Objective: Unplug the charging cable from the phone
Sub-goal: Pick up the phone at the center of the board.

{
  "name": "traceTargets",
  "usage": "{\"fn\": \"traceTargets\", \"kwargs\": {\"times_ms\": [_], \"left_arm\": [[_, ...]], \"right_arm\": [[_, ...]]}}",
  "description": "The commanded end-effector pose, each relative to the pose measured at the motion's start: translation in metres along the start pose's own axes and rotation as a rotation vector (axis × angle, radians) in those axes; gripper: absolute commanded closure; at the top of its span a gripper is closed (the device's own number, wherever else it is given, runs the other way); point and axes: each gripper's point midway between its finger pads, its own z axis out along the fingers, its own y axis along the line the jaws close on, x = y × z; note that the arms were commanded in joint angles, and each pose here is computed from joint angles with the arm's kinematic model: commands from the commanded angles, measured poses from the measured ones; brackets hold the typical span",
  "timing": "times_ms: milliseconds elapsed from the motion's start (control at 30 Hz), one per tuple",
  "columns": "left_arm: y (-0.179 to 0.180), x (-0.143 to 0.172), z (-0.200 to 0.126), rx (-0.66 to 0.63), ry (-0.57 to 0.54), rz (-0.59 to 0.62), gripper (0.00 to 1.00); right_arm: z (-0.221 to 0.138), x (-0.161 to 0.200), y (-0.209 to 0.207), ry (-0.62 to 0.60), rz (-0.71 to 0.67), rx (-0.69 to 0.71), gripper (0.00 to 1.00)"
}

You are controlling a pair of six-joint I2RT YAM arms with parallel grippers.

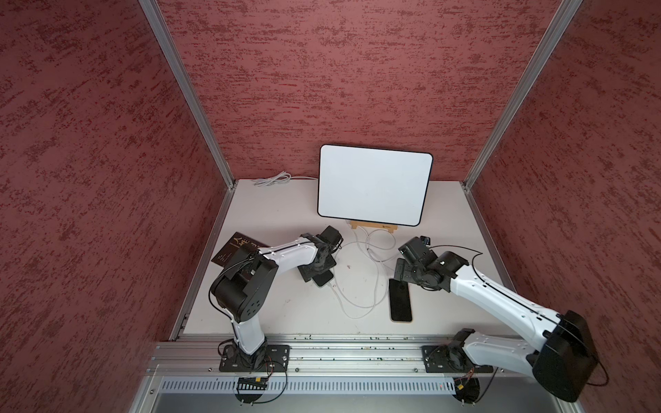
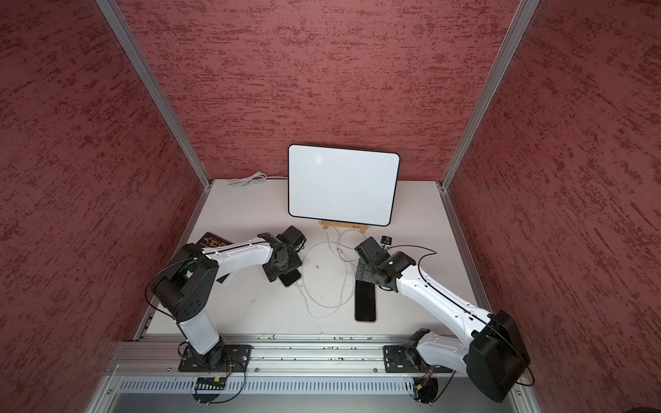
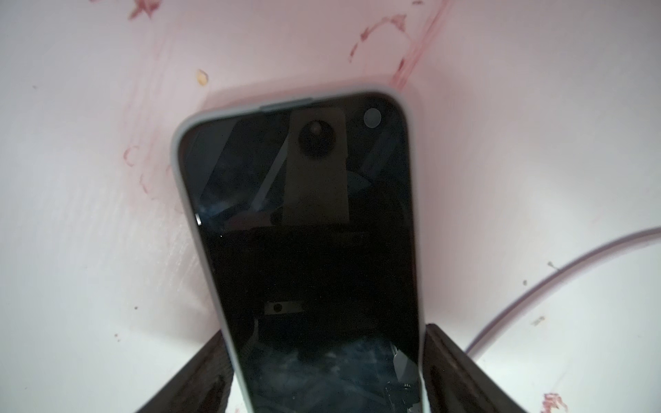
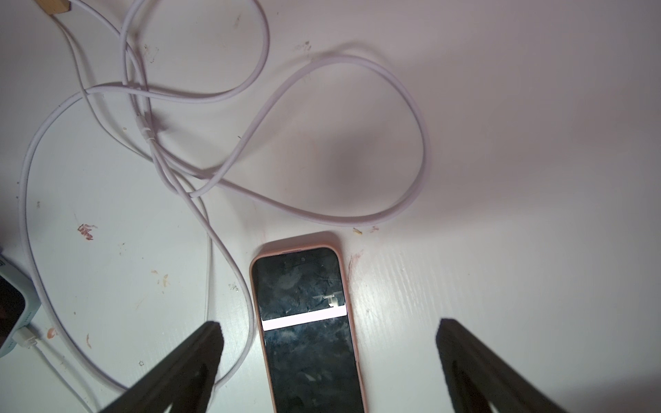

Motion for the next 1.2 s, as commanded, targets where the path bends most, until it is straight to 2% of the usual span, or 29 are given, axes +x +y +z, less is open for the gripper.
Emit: {"fn": "traceTargets", "kwargs": {"times_ms": [0,233,467,767,1000,1167], "left_arm": [[0.013,0.031,0.033,-0.034,0.128,0.034,0.35],[0.007,-0.009,-0.016,-0.006,-0.041,0.1,0.36],[0.002,-0.038,-0.059,0.02,-0.176,0.137,0.36],[-0.006,-0.057,-0.095,0.075,-0.264,0.14,0.36],[-0.012,-0.068,-0.126,0.148,-0.32,0.131,0.37],[-0.012,-0.069,-0.138,0.191,-0.335,0.12,0.38]], "right_arm": [[0.0,-0.004,-0.003,-0.024,0.011,-0.002,0.01],[0.0,-0.003,0.008,-0.013,-0.028,-0.06,0.01],[-0.008,-0.003,0.027,-0.023,-0.051,-0.178,0.02],[-0.021,-0.003,0.065,-0.026,-0.108,-0.358,0.08],[-0.045,0.002,0.124,-0.037,-0.165,-0.635,0.16],[-0.046,0.014,0.162,-0.012,-0.209,-0.727,0.23]]}}
